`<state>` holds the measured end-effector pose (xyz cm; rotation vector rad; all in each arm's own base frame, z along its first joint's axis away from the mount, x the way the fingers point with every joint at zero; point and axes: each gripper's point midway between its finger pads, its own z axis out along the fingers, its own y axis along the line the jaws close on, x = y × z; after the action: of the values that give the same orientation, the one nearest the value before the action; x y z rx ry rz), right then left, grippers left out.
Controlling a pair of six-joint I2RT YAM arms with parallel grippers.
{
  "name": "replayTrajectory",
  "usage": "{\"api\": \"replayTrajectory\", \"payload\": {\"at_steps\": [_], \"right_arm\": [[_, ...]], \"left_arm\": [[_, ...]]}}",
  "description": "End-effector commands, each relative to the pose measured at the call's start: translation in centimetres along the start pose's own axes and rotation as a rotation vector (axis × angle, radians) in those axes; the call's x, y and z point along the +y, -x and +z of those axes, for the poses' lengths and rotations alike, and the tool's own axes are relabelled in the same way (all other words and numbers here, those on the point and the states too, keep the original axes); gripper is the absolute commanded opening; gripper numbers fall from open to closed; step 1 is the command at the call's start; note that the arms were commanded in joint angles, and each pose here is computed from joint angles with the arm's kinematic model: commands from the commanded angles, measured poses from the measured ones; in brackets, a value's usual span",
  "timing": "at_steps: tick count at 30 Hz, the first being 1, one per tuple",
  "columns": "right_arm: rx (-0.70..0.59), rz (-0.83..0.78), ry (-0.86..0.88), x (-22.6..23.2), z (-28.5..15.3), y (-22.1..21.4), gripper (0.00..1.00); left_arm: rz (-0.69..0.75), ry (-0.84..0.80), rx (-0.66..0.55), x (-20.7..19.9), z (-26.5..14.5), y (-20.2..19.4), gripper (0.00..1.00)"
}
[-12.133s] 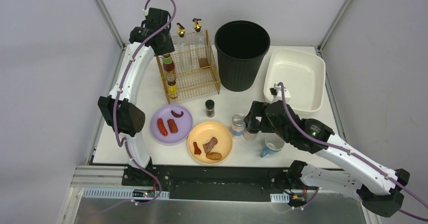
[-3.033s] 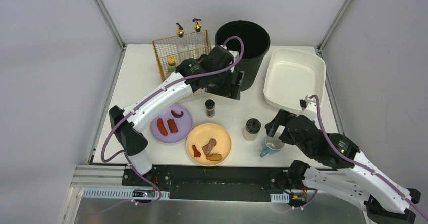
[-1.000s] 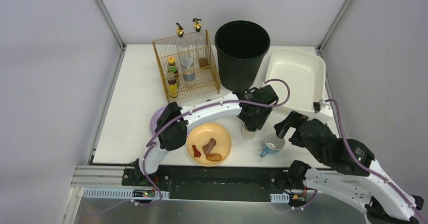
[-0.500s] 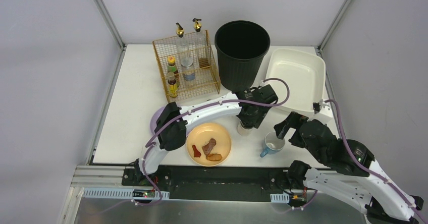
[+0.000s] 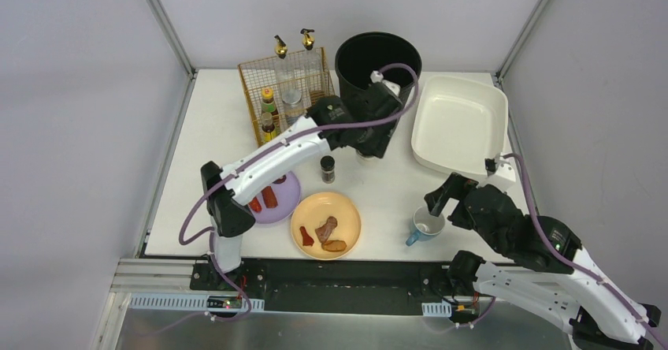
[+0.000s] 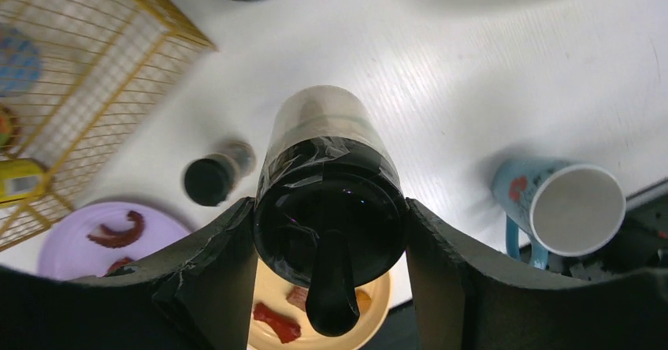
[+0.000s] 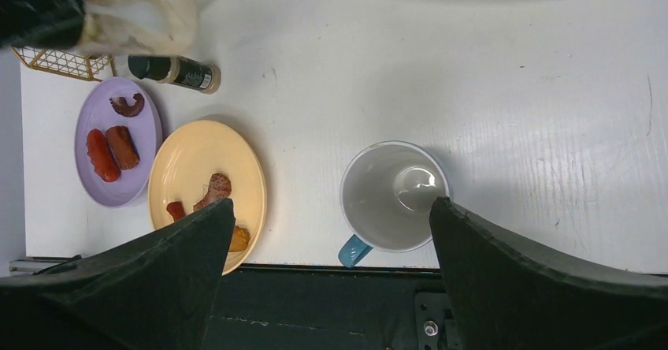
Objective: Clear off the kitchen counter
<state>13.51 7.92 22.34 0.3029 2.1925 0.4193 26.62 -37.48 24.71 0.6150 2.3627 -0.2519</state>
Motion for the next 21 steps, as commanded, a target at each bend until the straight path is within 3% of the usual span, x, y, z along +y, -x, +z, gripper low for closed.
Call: {"api": "replayTrajectory", "payload": {"at_steps": [1, 14, 21], "right_arm": [[-0.009, 0.003, 0.036, 1.1, 0.0, 0.5, 0.99], [0.023, -0.005, 0.059, 2.0, 1.0, -0.7, 0.99], [0.013, -0.008, 0.061, 2.0, 1.4, -0.8, 0.99]], "left_arm": [[-0.076, 0.081, -0.138, 5.5, -3.7, 4.4, 0.0], [-0.223, 0.273, -0.293, 14.7, -6.0, 10.0, 0.0], [-0.293, 0.364, -0.307, 19.1, -4.5, 11.2, 0.0]]}}
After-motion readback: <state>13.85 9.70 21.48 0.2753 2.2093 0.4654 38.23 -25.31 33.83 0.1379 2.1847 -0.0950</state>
